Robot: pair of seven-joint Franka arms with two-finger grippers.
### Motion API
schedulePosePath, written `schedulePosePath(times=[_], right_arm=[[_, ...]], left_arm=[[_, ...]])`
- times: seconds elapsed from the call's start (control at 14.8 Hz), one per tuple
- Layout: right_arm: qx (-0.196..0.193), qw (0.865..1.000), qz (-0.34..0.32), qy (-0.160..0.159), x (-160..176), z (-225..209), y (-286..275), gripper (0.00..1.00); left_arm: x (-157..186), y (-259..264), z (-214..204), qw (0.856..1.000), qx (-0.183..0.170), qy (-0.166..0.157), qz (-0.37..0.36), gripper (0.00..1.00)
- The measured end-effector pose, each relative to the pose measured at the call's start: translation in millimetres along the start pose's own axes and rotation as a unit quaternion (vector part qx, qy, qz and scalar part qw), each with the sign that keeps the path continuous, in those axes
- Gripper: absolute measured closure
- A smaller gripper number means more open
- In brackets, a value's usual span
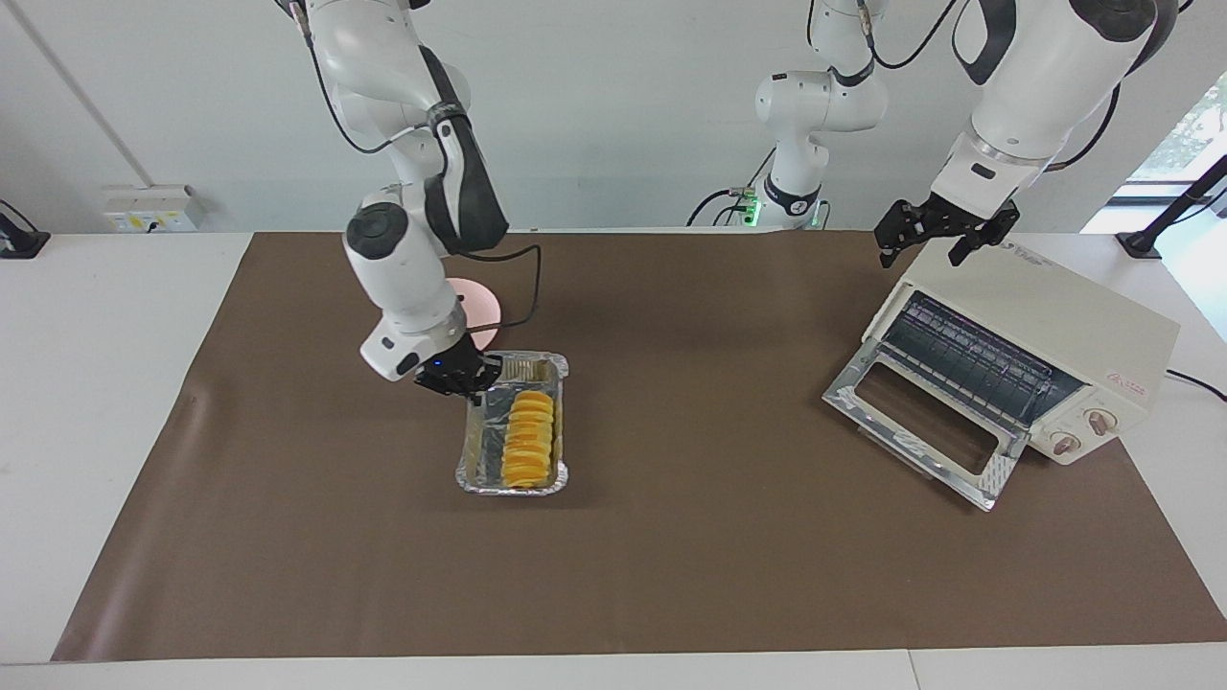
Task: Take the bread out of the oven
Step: 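Grasp the foil tray rim and slide it farther from the robot, then release the tray and move the right gripper over the bread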
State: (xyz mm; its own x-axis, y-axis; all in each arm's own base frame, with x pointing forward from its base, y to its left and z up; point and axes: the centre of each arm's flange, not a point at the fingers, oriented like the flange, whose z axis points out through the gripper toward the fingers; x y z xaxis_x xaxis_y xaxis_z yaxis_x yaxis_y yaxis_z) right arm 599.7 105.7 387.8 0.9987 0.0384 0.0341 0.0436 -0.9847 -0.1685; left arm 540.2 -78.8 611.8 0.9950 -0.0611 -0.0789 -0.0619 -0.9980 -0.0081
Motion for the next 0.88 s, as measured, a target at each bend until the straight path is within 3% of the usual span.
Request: schedulePosePath(times=[0.2,0.47,0.88], right_arm=[[0.011,1.0,-0.017,-0.007,-4,1,75,0.98],[0.007,1.0,-0.008,-0.018,-31,33,149,0.98],[0.008,1.0,-0.006,-0.024,-40,44,154,0.95]], left_arm=[[0,0,0,1.0,0.0,0.0,0.0,0.0],[0,0,0,1.0,0.0,0.0,0.0,0.0],[0,0,0,1.0,0.0,0.0,0.0,0.0]])
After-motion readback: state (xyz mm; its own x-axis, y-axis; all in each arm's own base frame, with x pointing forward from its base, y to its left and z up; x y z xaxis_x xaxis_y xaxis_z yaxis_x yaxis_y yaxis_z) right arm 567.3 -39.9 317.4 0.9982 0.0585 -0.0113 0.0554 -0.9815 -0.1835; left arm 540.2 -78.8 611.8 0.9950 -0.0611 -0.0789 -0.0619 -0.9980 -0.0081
